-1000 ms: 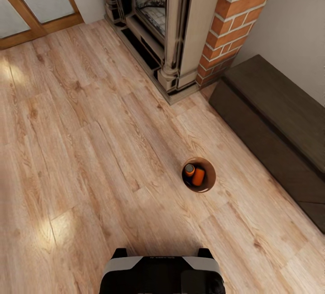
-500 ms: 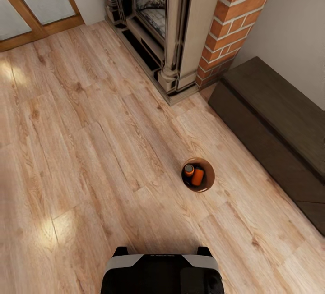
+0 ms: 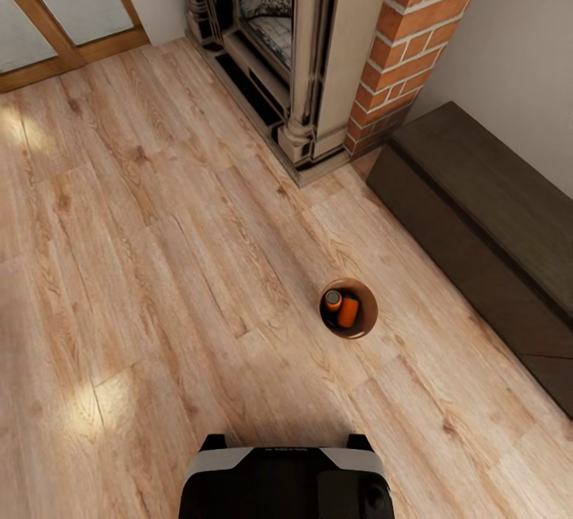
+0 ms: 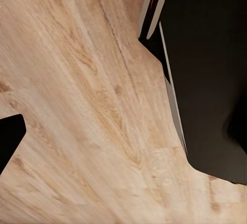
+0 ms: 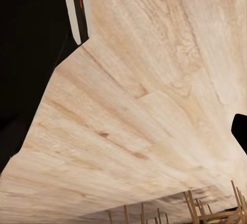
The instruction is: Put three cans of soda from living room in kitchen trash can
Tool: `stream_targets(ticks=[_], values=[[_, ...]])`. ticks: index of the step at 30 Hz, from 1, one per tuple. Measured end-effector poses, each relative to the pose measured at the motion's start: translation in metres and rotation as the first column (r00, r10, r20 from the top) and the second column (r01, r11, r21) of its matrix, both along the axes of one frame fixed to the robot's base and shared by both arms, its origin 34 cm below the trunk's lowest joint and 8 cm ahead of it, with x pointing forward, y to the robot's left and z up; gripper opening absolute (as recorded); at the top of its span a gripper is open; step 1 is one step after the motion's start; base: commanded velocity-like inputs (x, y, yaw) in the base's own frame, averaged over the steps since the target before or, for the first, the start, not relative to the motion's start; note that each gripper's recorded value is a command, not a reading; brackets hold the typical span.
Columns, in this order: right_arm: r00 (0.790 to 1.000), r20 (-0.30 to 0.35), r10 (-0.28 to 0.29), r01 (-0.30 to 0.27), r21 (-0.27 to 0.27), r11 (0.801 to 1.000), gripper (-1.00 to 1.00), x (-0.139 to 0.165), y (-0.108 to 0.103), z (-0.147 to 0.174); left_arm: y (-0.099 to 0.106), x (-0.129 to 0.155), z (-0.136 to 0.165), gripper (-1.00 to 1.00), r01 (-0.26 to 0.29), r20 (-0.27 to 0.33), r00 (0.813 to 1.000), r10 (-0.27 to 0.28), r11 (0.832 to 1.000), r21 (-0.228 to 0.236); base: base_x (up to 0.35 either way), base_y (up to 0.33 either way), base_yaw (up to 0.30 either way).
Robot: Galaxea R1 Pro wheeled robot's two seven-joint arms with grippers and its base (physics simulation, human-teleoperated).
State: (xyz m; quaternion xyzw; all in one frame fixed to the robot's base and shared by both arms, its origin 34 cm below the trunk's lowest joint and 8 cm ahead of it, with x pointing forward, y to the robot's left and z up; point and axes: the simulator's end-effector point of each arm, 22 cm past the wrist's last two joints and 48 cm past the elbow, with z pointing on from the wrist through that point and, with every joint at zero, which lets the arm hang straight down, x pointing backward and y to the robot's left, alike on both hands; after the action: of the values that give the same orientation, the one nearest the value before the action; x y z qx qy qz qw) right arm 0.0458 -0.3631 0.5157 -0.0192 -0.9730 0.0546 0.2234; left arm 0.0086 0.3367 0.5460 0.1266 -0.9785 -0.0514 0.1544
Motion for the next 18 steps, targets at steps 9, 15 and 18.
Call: stream_targets(ticks=[9,15,18], values=[[0.999,0.018,-0.031,0.032,-0.029,0.999,1.0,0.0034,-0.0045,-0.001,-0.0017,0.0003,-0.0006,1.0,0.003,-0.001,1.0,-0.003,1.0,-0.002,0.0,0.0,0.0],[0.999,0.016,-0.033,0.034,-0.021,0.999,1.0,0.0024,-0.0004,-0.0011,-0.004,-0.0014,-0.0001,1.0,0.001,-0.006,1.0,-0.001,1.0,-0.004,0.0,0.0,0.0],[0.999,0.016,-0.043,0.043,-0.018,0.999,1.0,0.0018,0.0049,-0.0016,-0.0038,-0.0013,-0.0001,1.0,0.001,-0.006,1.0,-0.001,1.0,-0.004,0.0,0.0,0.0]])
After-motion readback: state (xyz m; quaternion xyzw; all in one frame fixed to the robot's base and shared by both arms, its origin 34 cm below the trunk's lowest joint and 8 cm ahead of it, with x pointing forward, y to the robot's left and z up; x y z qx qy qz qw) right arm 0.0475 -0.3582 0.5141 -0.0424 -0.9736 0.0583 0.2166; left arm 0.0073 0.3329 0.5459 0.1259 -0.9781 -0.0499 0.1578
